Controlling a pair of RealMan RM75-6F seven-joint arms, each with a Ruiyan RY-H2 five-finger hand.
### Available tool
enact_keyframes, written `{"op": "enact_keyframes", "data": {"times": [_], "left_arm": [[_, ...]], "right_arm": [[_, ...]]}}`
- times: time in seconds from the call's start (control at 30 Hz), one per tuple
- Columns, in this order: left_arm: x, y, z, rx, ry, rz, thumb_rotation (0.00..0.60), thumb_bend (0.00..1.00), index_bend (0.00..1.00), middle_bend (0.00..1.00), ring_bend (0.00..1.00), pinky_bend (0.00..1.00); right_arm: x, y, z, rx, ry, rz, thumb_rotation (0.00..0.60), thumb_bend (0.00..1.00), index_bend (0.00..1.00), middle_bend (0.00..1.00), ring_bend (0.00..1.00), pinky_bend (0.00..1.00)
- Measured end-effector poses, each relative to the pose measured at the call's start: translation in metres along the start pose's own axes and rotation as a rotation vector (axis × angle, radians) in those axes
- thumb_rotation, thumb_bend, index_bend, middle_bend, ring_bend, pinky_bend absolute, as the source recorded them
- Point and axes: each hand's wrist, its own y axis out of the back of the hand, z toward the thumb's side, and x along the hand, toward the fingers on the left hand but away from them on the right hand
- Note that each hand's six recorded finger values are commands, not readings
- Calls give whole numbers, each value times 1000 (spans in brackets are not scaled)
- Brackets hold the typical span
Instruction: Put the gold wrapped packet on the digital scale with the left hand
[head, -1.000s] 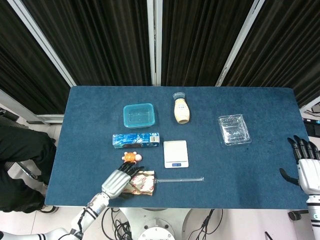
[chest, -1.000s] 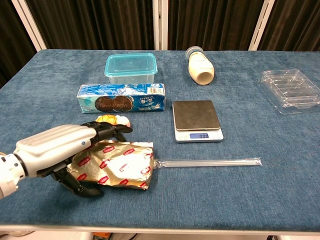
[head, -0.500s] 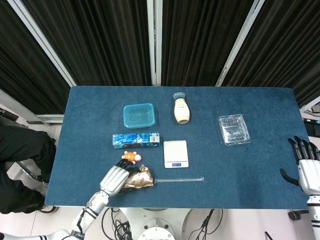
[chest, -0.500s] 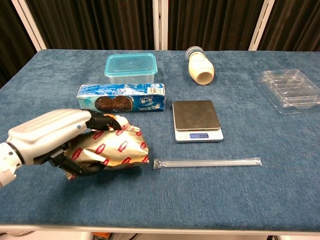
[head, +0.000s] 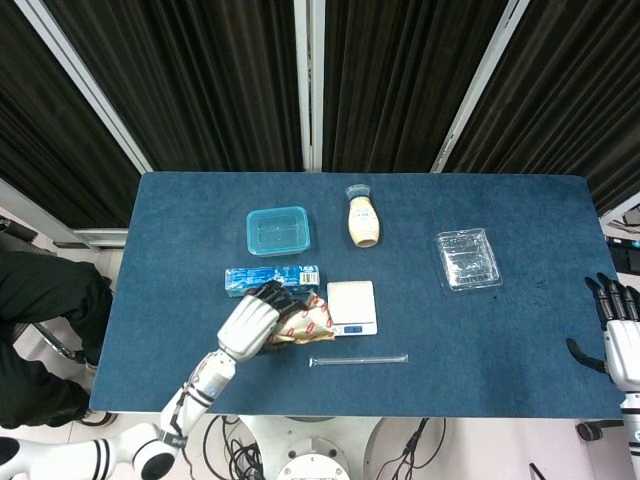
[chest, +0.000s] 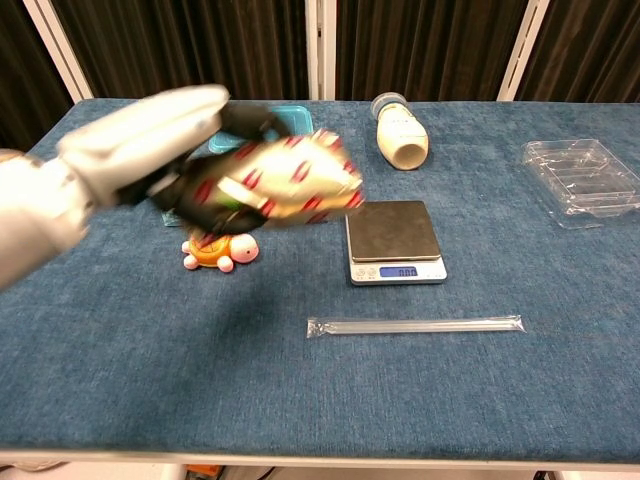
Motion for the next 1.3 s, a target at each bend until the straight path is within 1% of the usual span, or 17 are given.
{"op": "enact_keyframes", "data": {"times": [0.1,0.3,0.43,0.57,0.73,0.8,0.9,1.03,1.1,1.17,1.23,1.3], "left_arm": [[23,-1,5,11,-23,-9,600,312,460,574,263,191],[56,-22,6,38,-22,-50,600,312,455,572,263,185],[76,-36,8,37,-16,-67,600,312,452,567,263,183],[90,-46,11,29,-14,-73,600,312,446,557,256,177],[101,-60,12,8,-2,-74,600,312,424,530,222,158],[103,-65,12,-4,3,-75,600,311,392,498,200,150],[108,-71,12,-22,9,-76,600,297,313,400,132,124],[114,-74,13,-34,11,-70,600,262,241,310,100,99],[116,-75,13,-37,11,-68,600,230,185,249,73,74],[118,-78,14,-45,11,-74,600,174,90,155,20,38],[118,-79,15,-54,12,-75,600,132,41,117,2,26],[118,-78,15,-59,11,-69,600,101,22,109,0,22]], "right_arm": [[0,3,-4,-8,-10,-9,600,163,0,0,0,0],[0,6,-14,-19,-28,-19,600,164,0,0,0,0],[1,11,-19,-26,-34,-33,600,163,0,0,0,0],[2,16,-26,-30,-47,-47,600,164,0,0,0,0],[3,16,-30,-33,-58,-45,600,164,0,0,0,0],[3,15,-31,-34,-59,-44,600,164,0,0,0,0],[2,15,-31,-33,-57,-43,600,164,0,0,0,0],[2,14,-29,-33,-54,-41,600,164,0,0,0,0],[2,13,-27,-36,-50,-39,600,163,0,0,0,0],[2,12,-25,-37,-46,-37,600,164,0,0,0,0],[1,12,-24,-36,-44,-37,600,163,0,0,0,0],[1,13,-24,-34,-46,-37,600,163,0,0,0,0]]}}
